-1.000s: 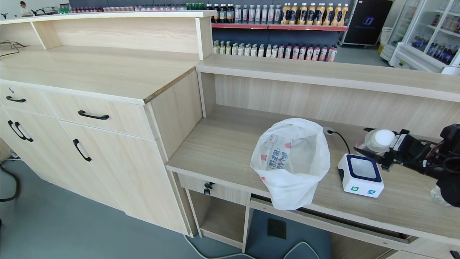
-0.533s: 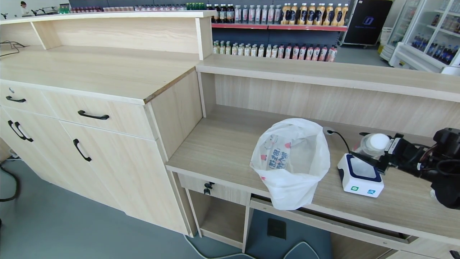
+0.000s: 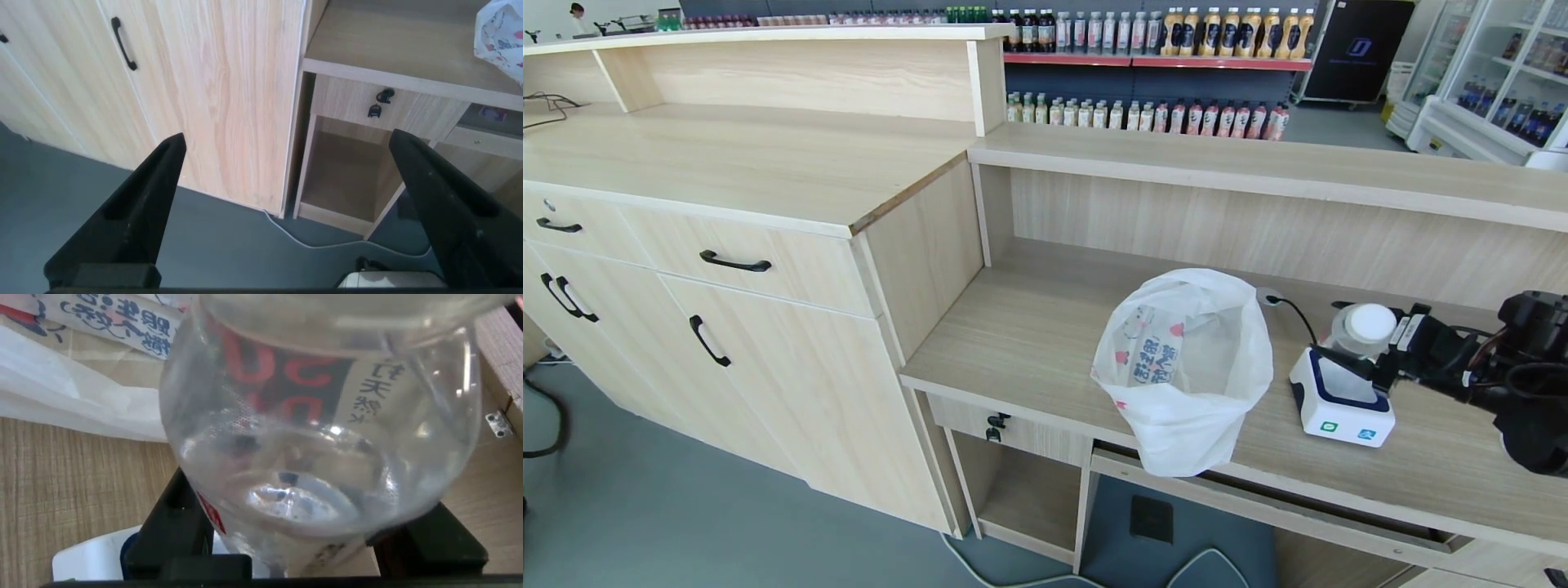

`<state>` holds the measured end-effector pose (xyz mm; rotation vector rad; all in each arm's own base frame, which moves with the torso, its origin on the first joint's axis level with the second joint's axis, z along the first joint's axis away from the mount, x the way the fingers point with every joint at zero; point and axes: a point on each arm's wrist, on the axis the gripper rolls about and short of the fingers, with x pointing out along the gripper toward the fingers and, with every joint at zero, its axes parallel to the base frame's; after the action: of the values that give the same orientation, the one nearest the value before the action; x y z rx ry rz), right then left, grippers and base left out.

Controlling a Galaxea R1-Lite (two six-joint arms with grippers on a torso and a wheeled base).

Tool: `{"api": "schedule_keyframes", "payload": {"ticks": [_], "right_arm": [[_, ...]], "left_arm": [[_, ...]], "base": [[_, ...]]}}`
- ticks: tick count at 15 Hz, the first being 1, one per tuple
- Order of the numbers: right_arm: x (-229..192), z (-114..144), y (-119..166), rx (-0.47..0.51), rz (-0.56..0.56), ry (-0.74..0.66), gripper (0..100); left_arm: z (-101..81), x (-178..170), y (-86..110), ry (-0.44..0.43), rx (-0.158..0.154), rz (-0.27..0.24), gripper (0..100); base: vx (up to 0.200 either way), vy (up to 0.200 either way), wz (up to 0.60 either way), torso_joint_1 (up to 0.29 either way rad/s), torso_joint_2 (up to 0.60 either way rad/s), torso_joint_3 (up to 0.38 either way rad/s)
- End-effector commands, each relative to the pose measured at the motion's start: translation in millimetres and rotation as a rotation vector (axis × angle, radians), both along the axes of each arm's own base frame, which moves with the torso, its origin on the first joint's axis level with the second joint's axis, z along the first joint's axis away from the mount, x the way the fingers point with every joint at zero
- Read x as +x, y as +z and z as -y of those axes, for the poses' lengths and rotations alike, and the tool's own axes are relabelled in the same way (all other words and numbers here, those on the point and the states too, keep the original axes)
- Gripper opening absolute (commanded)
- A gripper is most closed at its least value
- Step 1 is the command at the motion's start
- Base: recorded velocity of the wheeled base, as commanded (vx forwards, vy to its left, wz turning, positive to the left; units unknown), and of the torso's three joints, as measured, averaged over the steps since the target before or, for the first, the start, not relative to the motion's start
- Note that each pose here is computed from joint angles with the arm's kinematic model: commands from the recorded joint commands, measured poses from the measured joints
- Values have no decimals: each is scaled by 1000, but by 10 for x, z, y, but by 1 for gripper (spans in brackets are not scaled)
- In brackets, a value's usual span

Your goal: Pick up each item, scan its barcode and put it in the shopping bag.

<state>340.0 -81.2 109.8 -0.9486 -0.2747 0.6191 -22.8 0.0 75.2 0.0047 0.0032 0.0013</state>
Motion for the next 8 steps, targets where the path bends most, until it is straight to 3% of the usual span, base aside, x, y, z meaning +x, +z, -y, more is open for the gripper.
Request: {"api": "schedule_keyframes", "payload": {"ticks": [1,5,6,8], "right_arm": [[-62,-5,159,-6,35,-4,0],[-625,-18,996,165,30,-64,0],[-889,-16,1191,203,0,-137,0],[-1186,32,1301,234,-50,-302,0]], "left_arm": [[0,0,0,2,0,0,100],[0,0,0,0,0,0,100],[0,0,0,0,0,0,100],[0,0,0,0,0,0,100]], "base": [[0,0,0,0,0,0],[0,0,0,0,0,0],[0,0,0,0,0,0],[0,0,0,0,0,0]]}}
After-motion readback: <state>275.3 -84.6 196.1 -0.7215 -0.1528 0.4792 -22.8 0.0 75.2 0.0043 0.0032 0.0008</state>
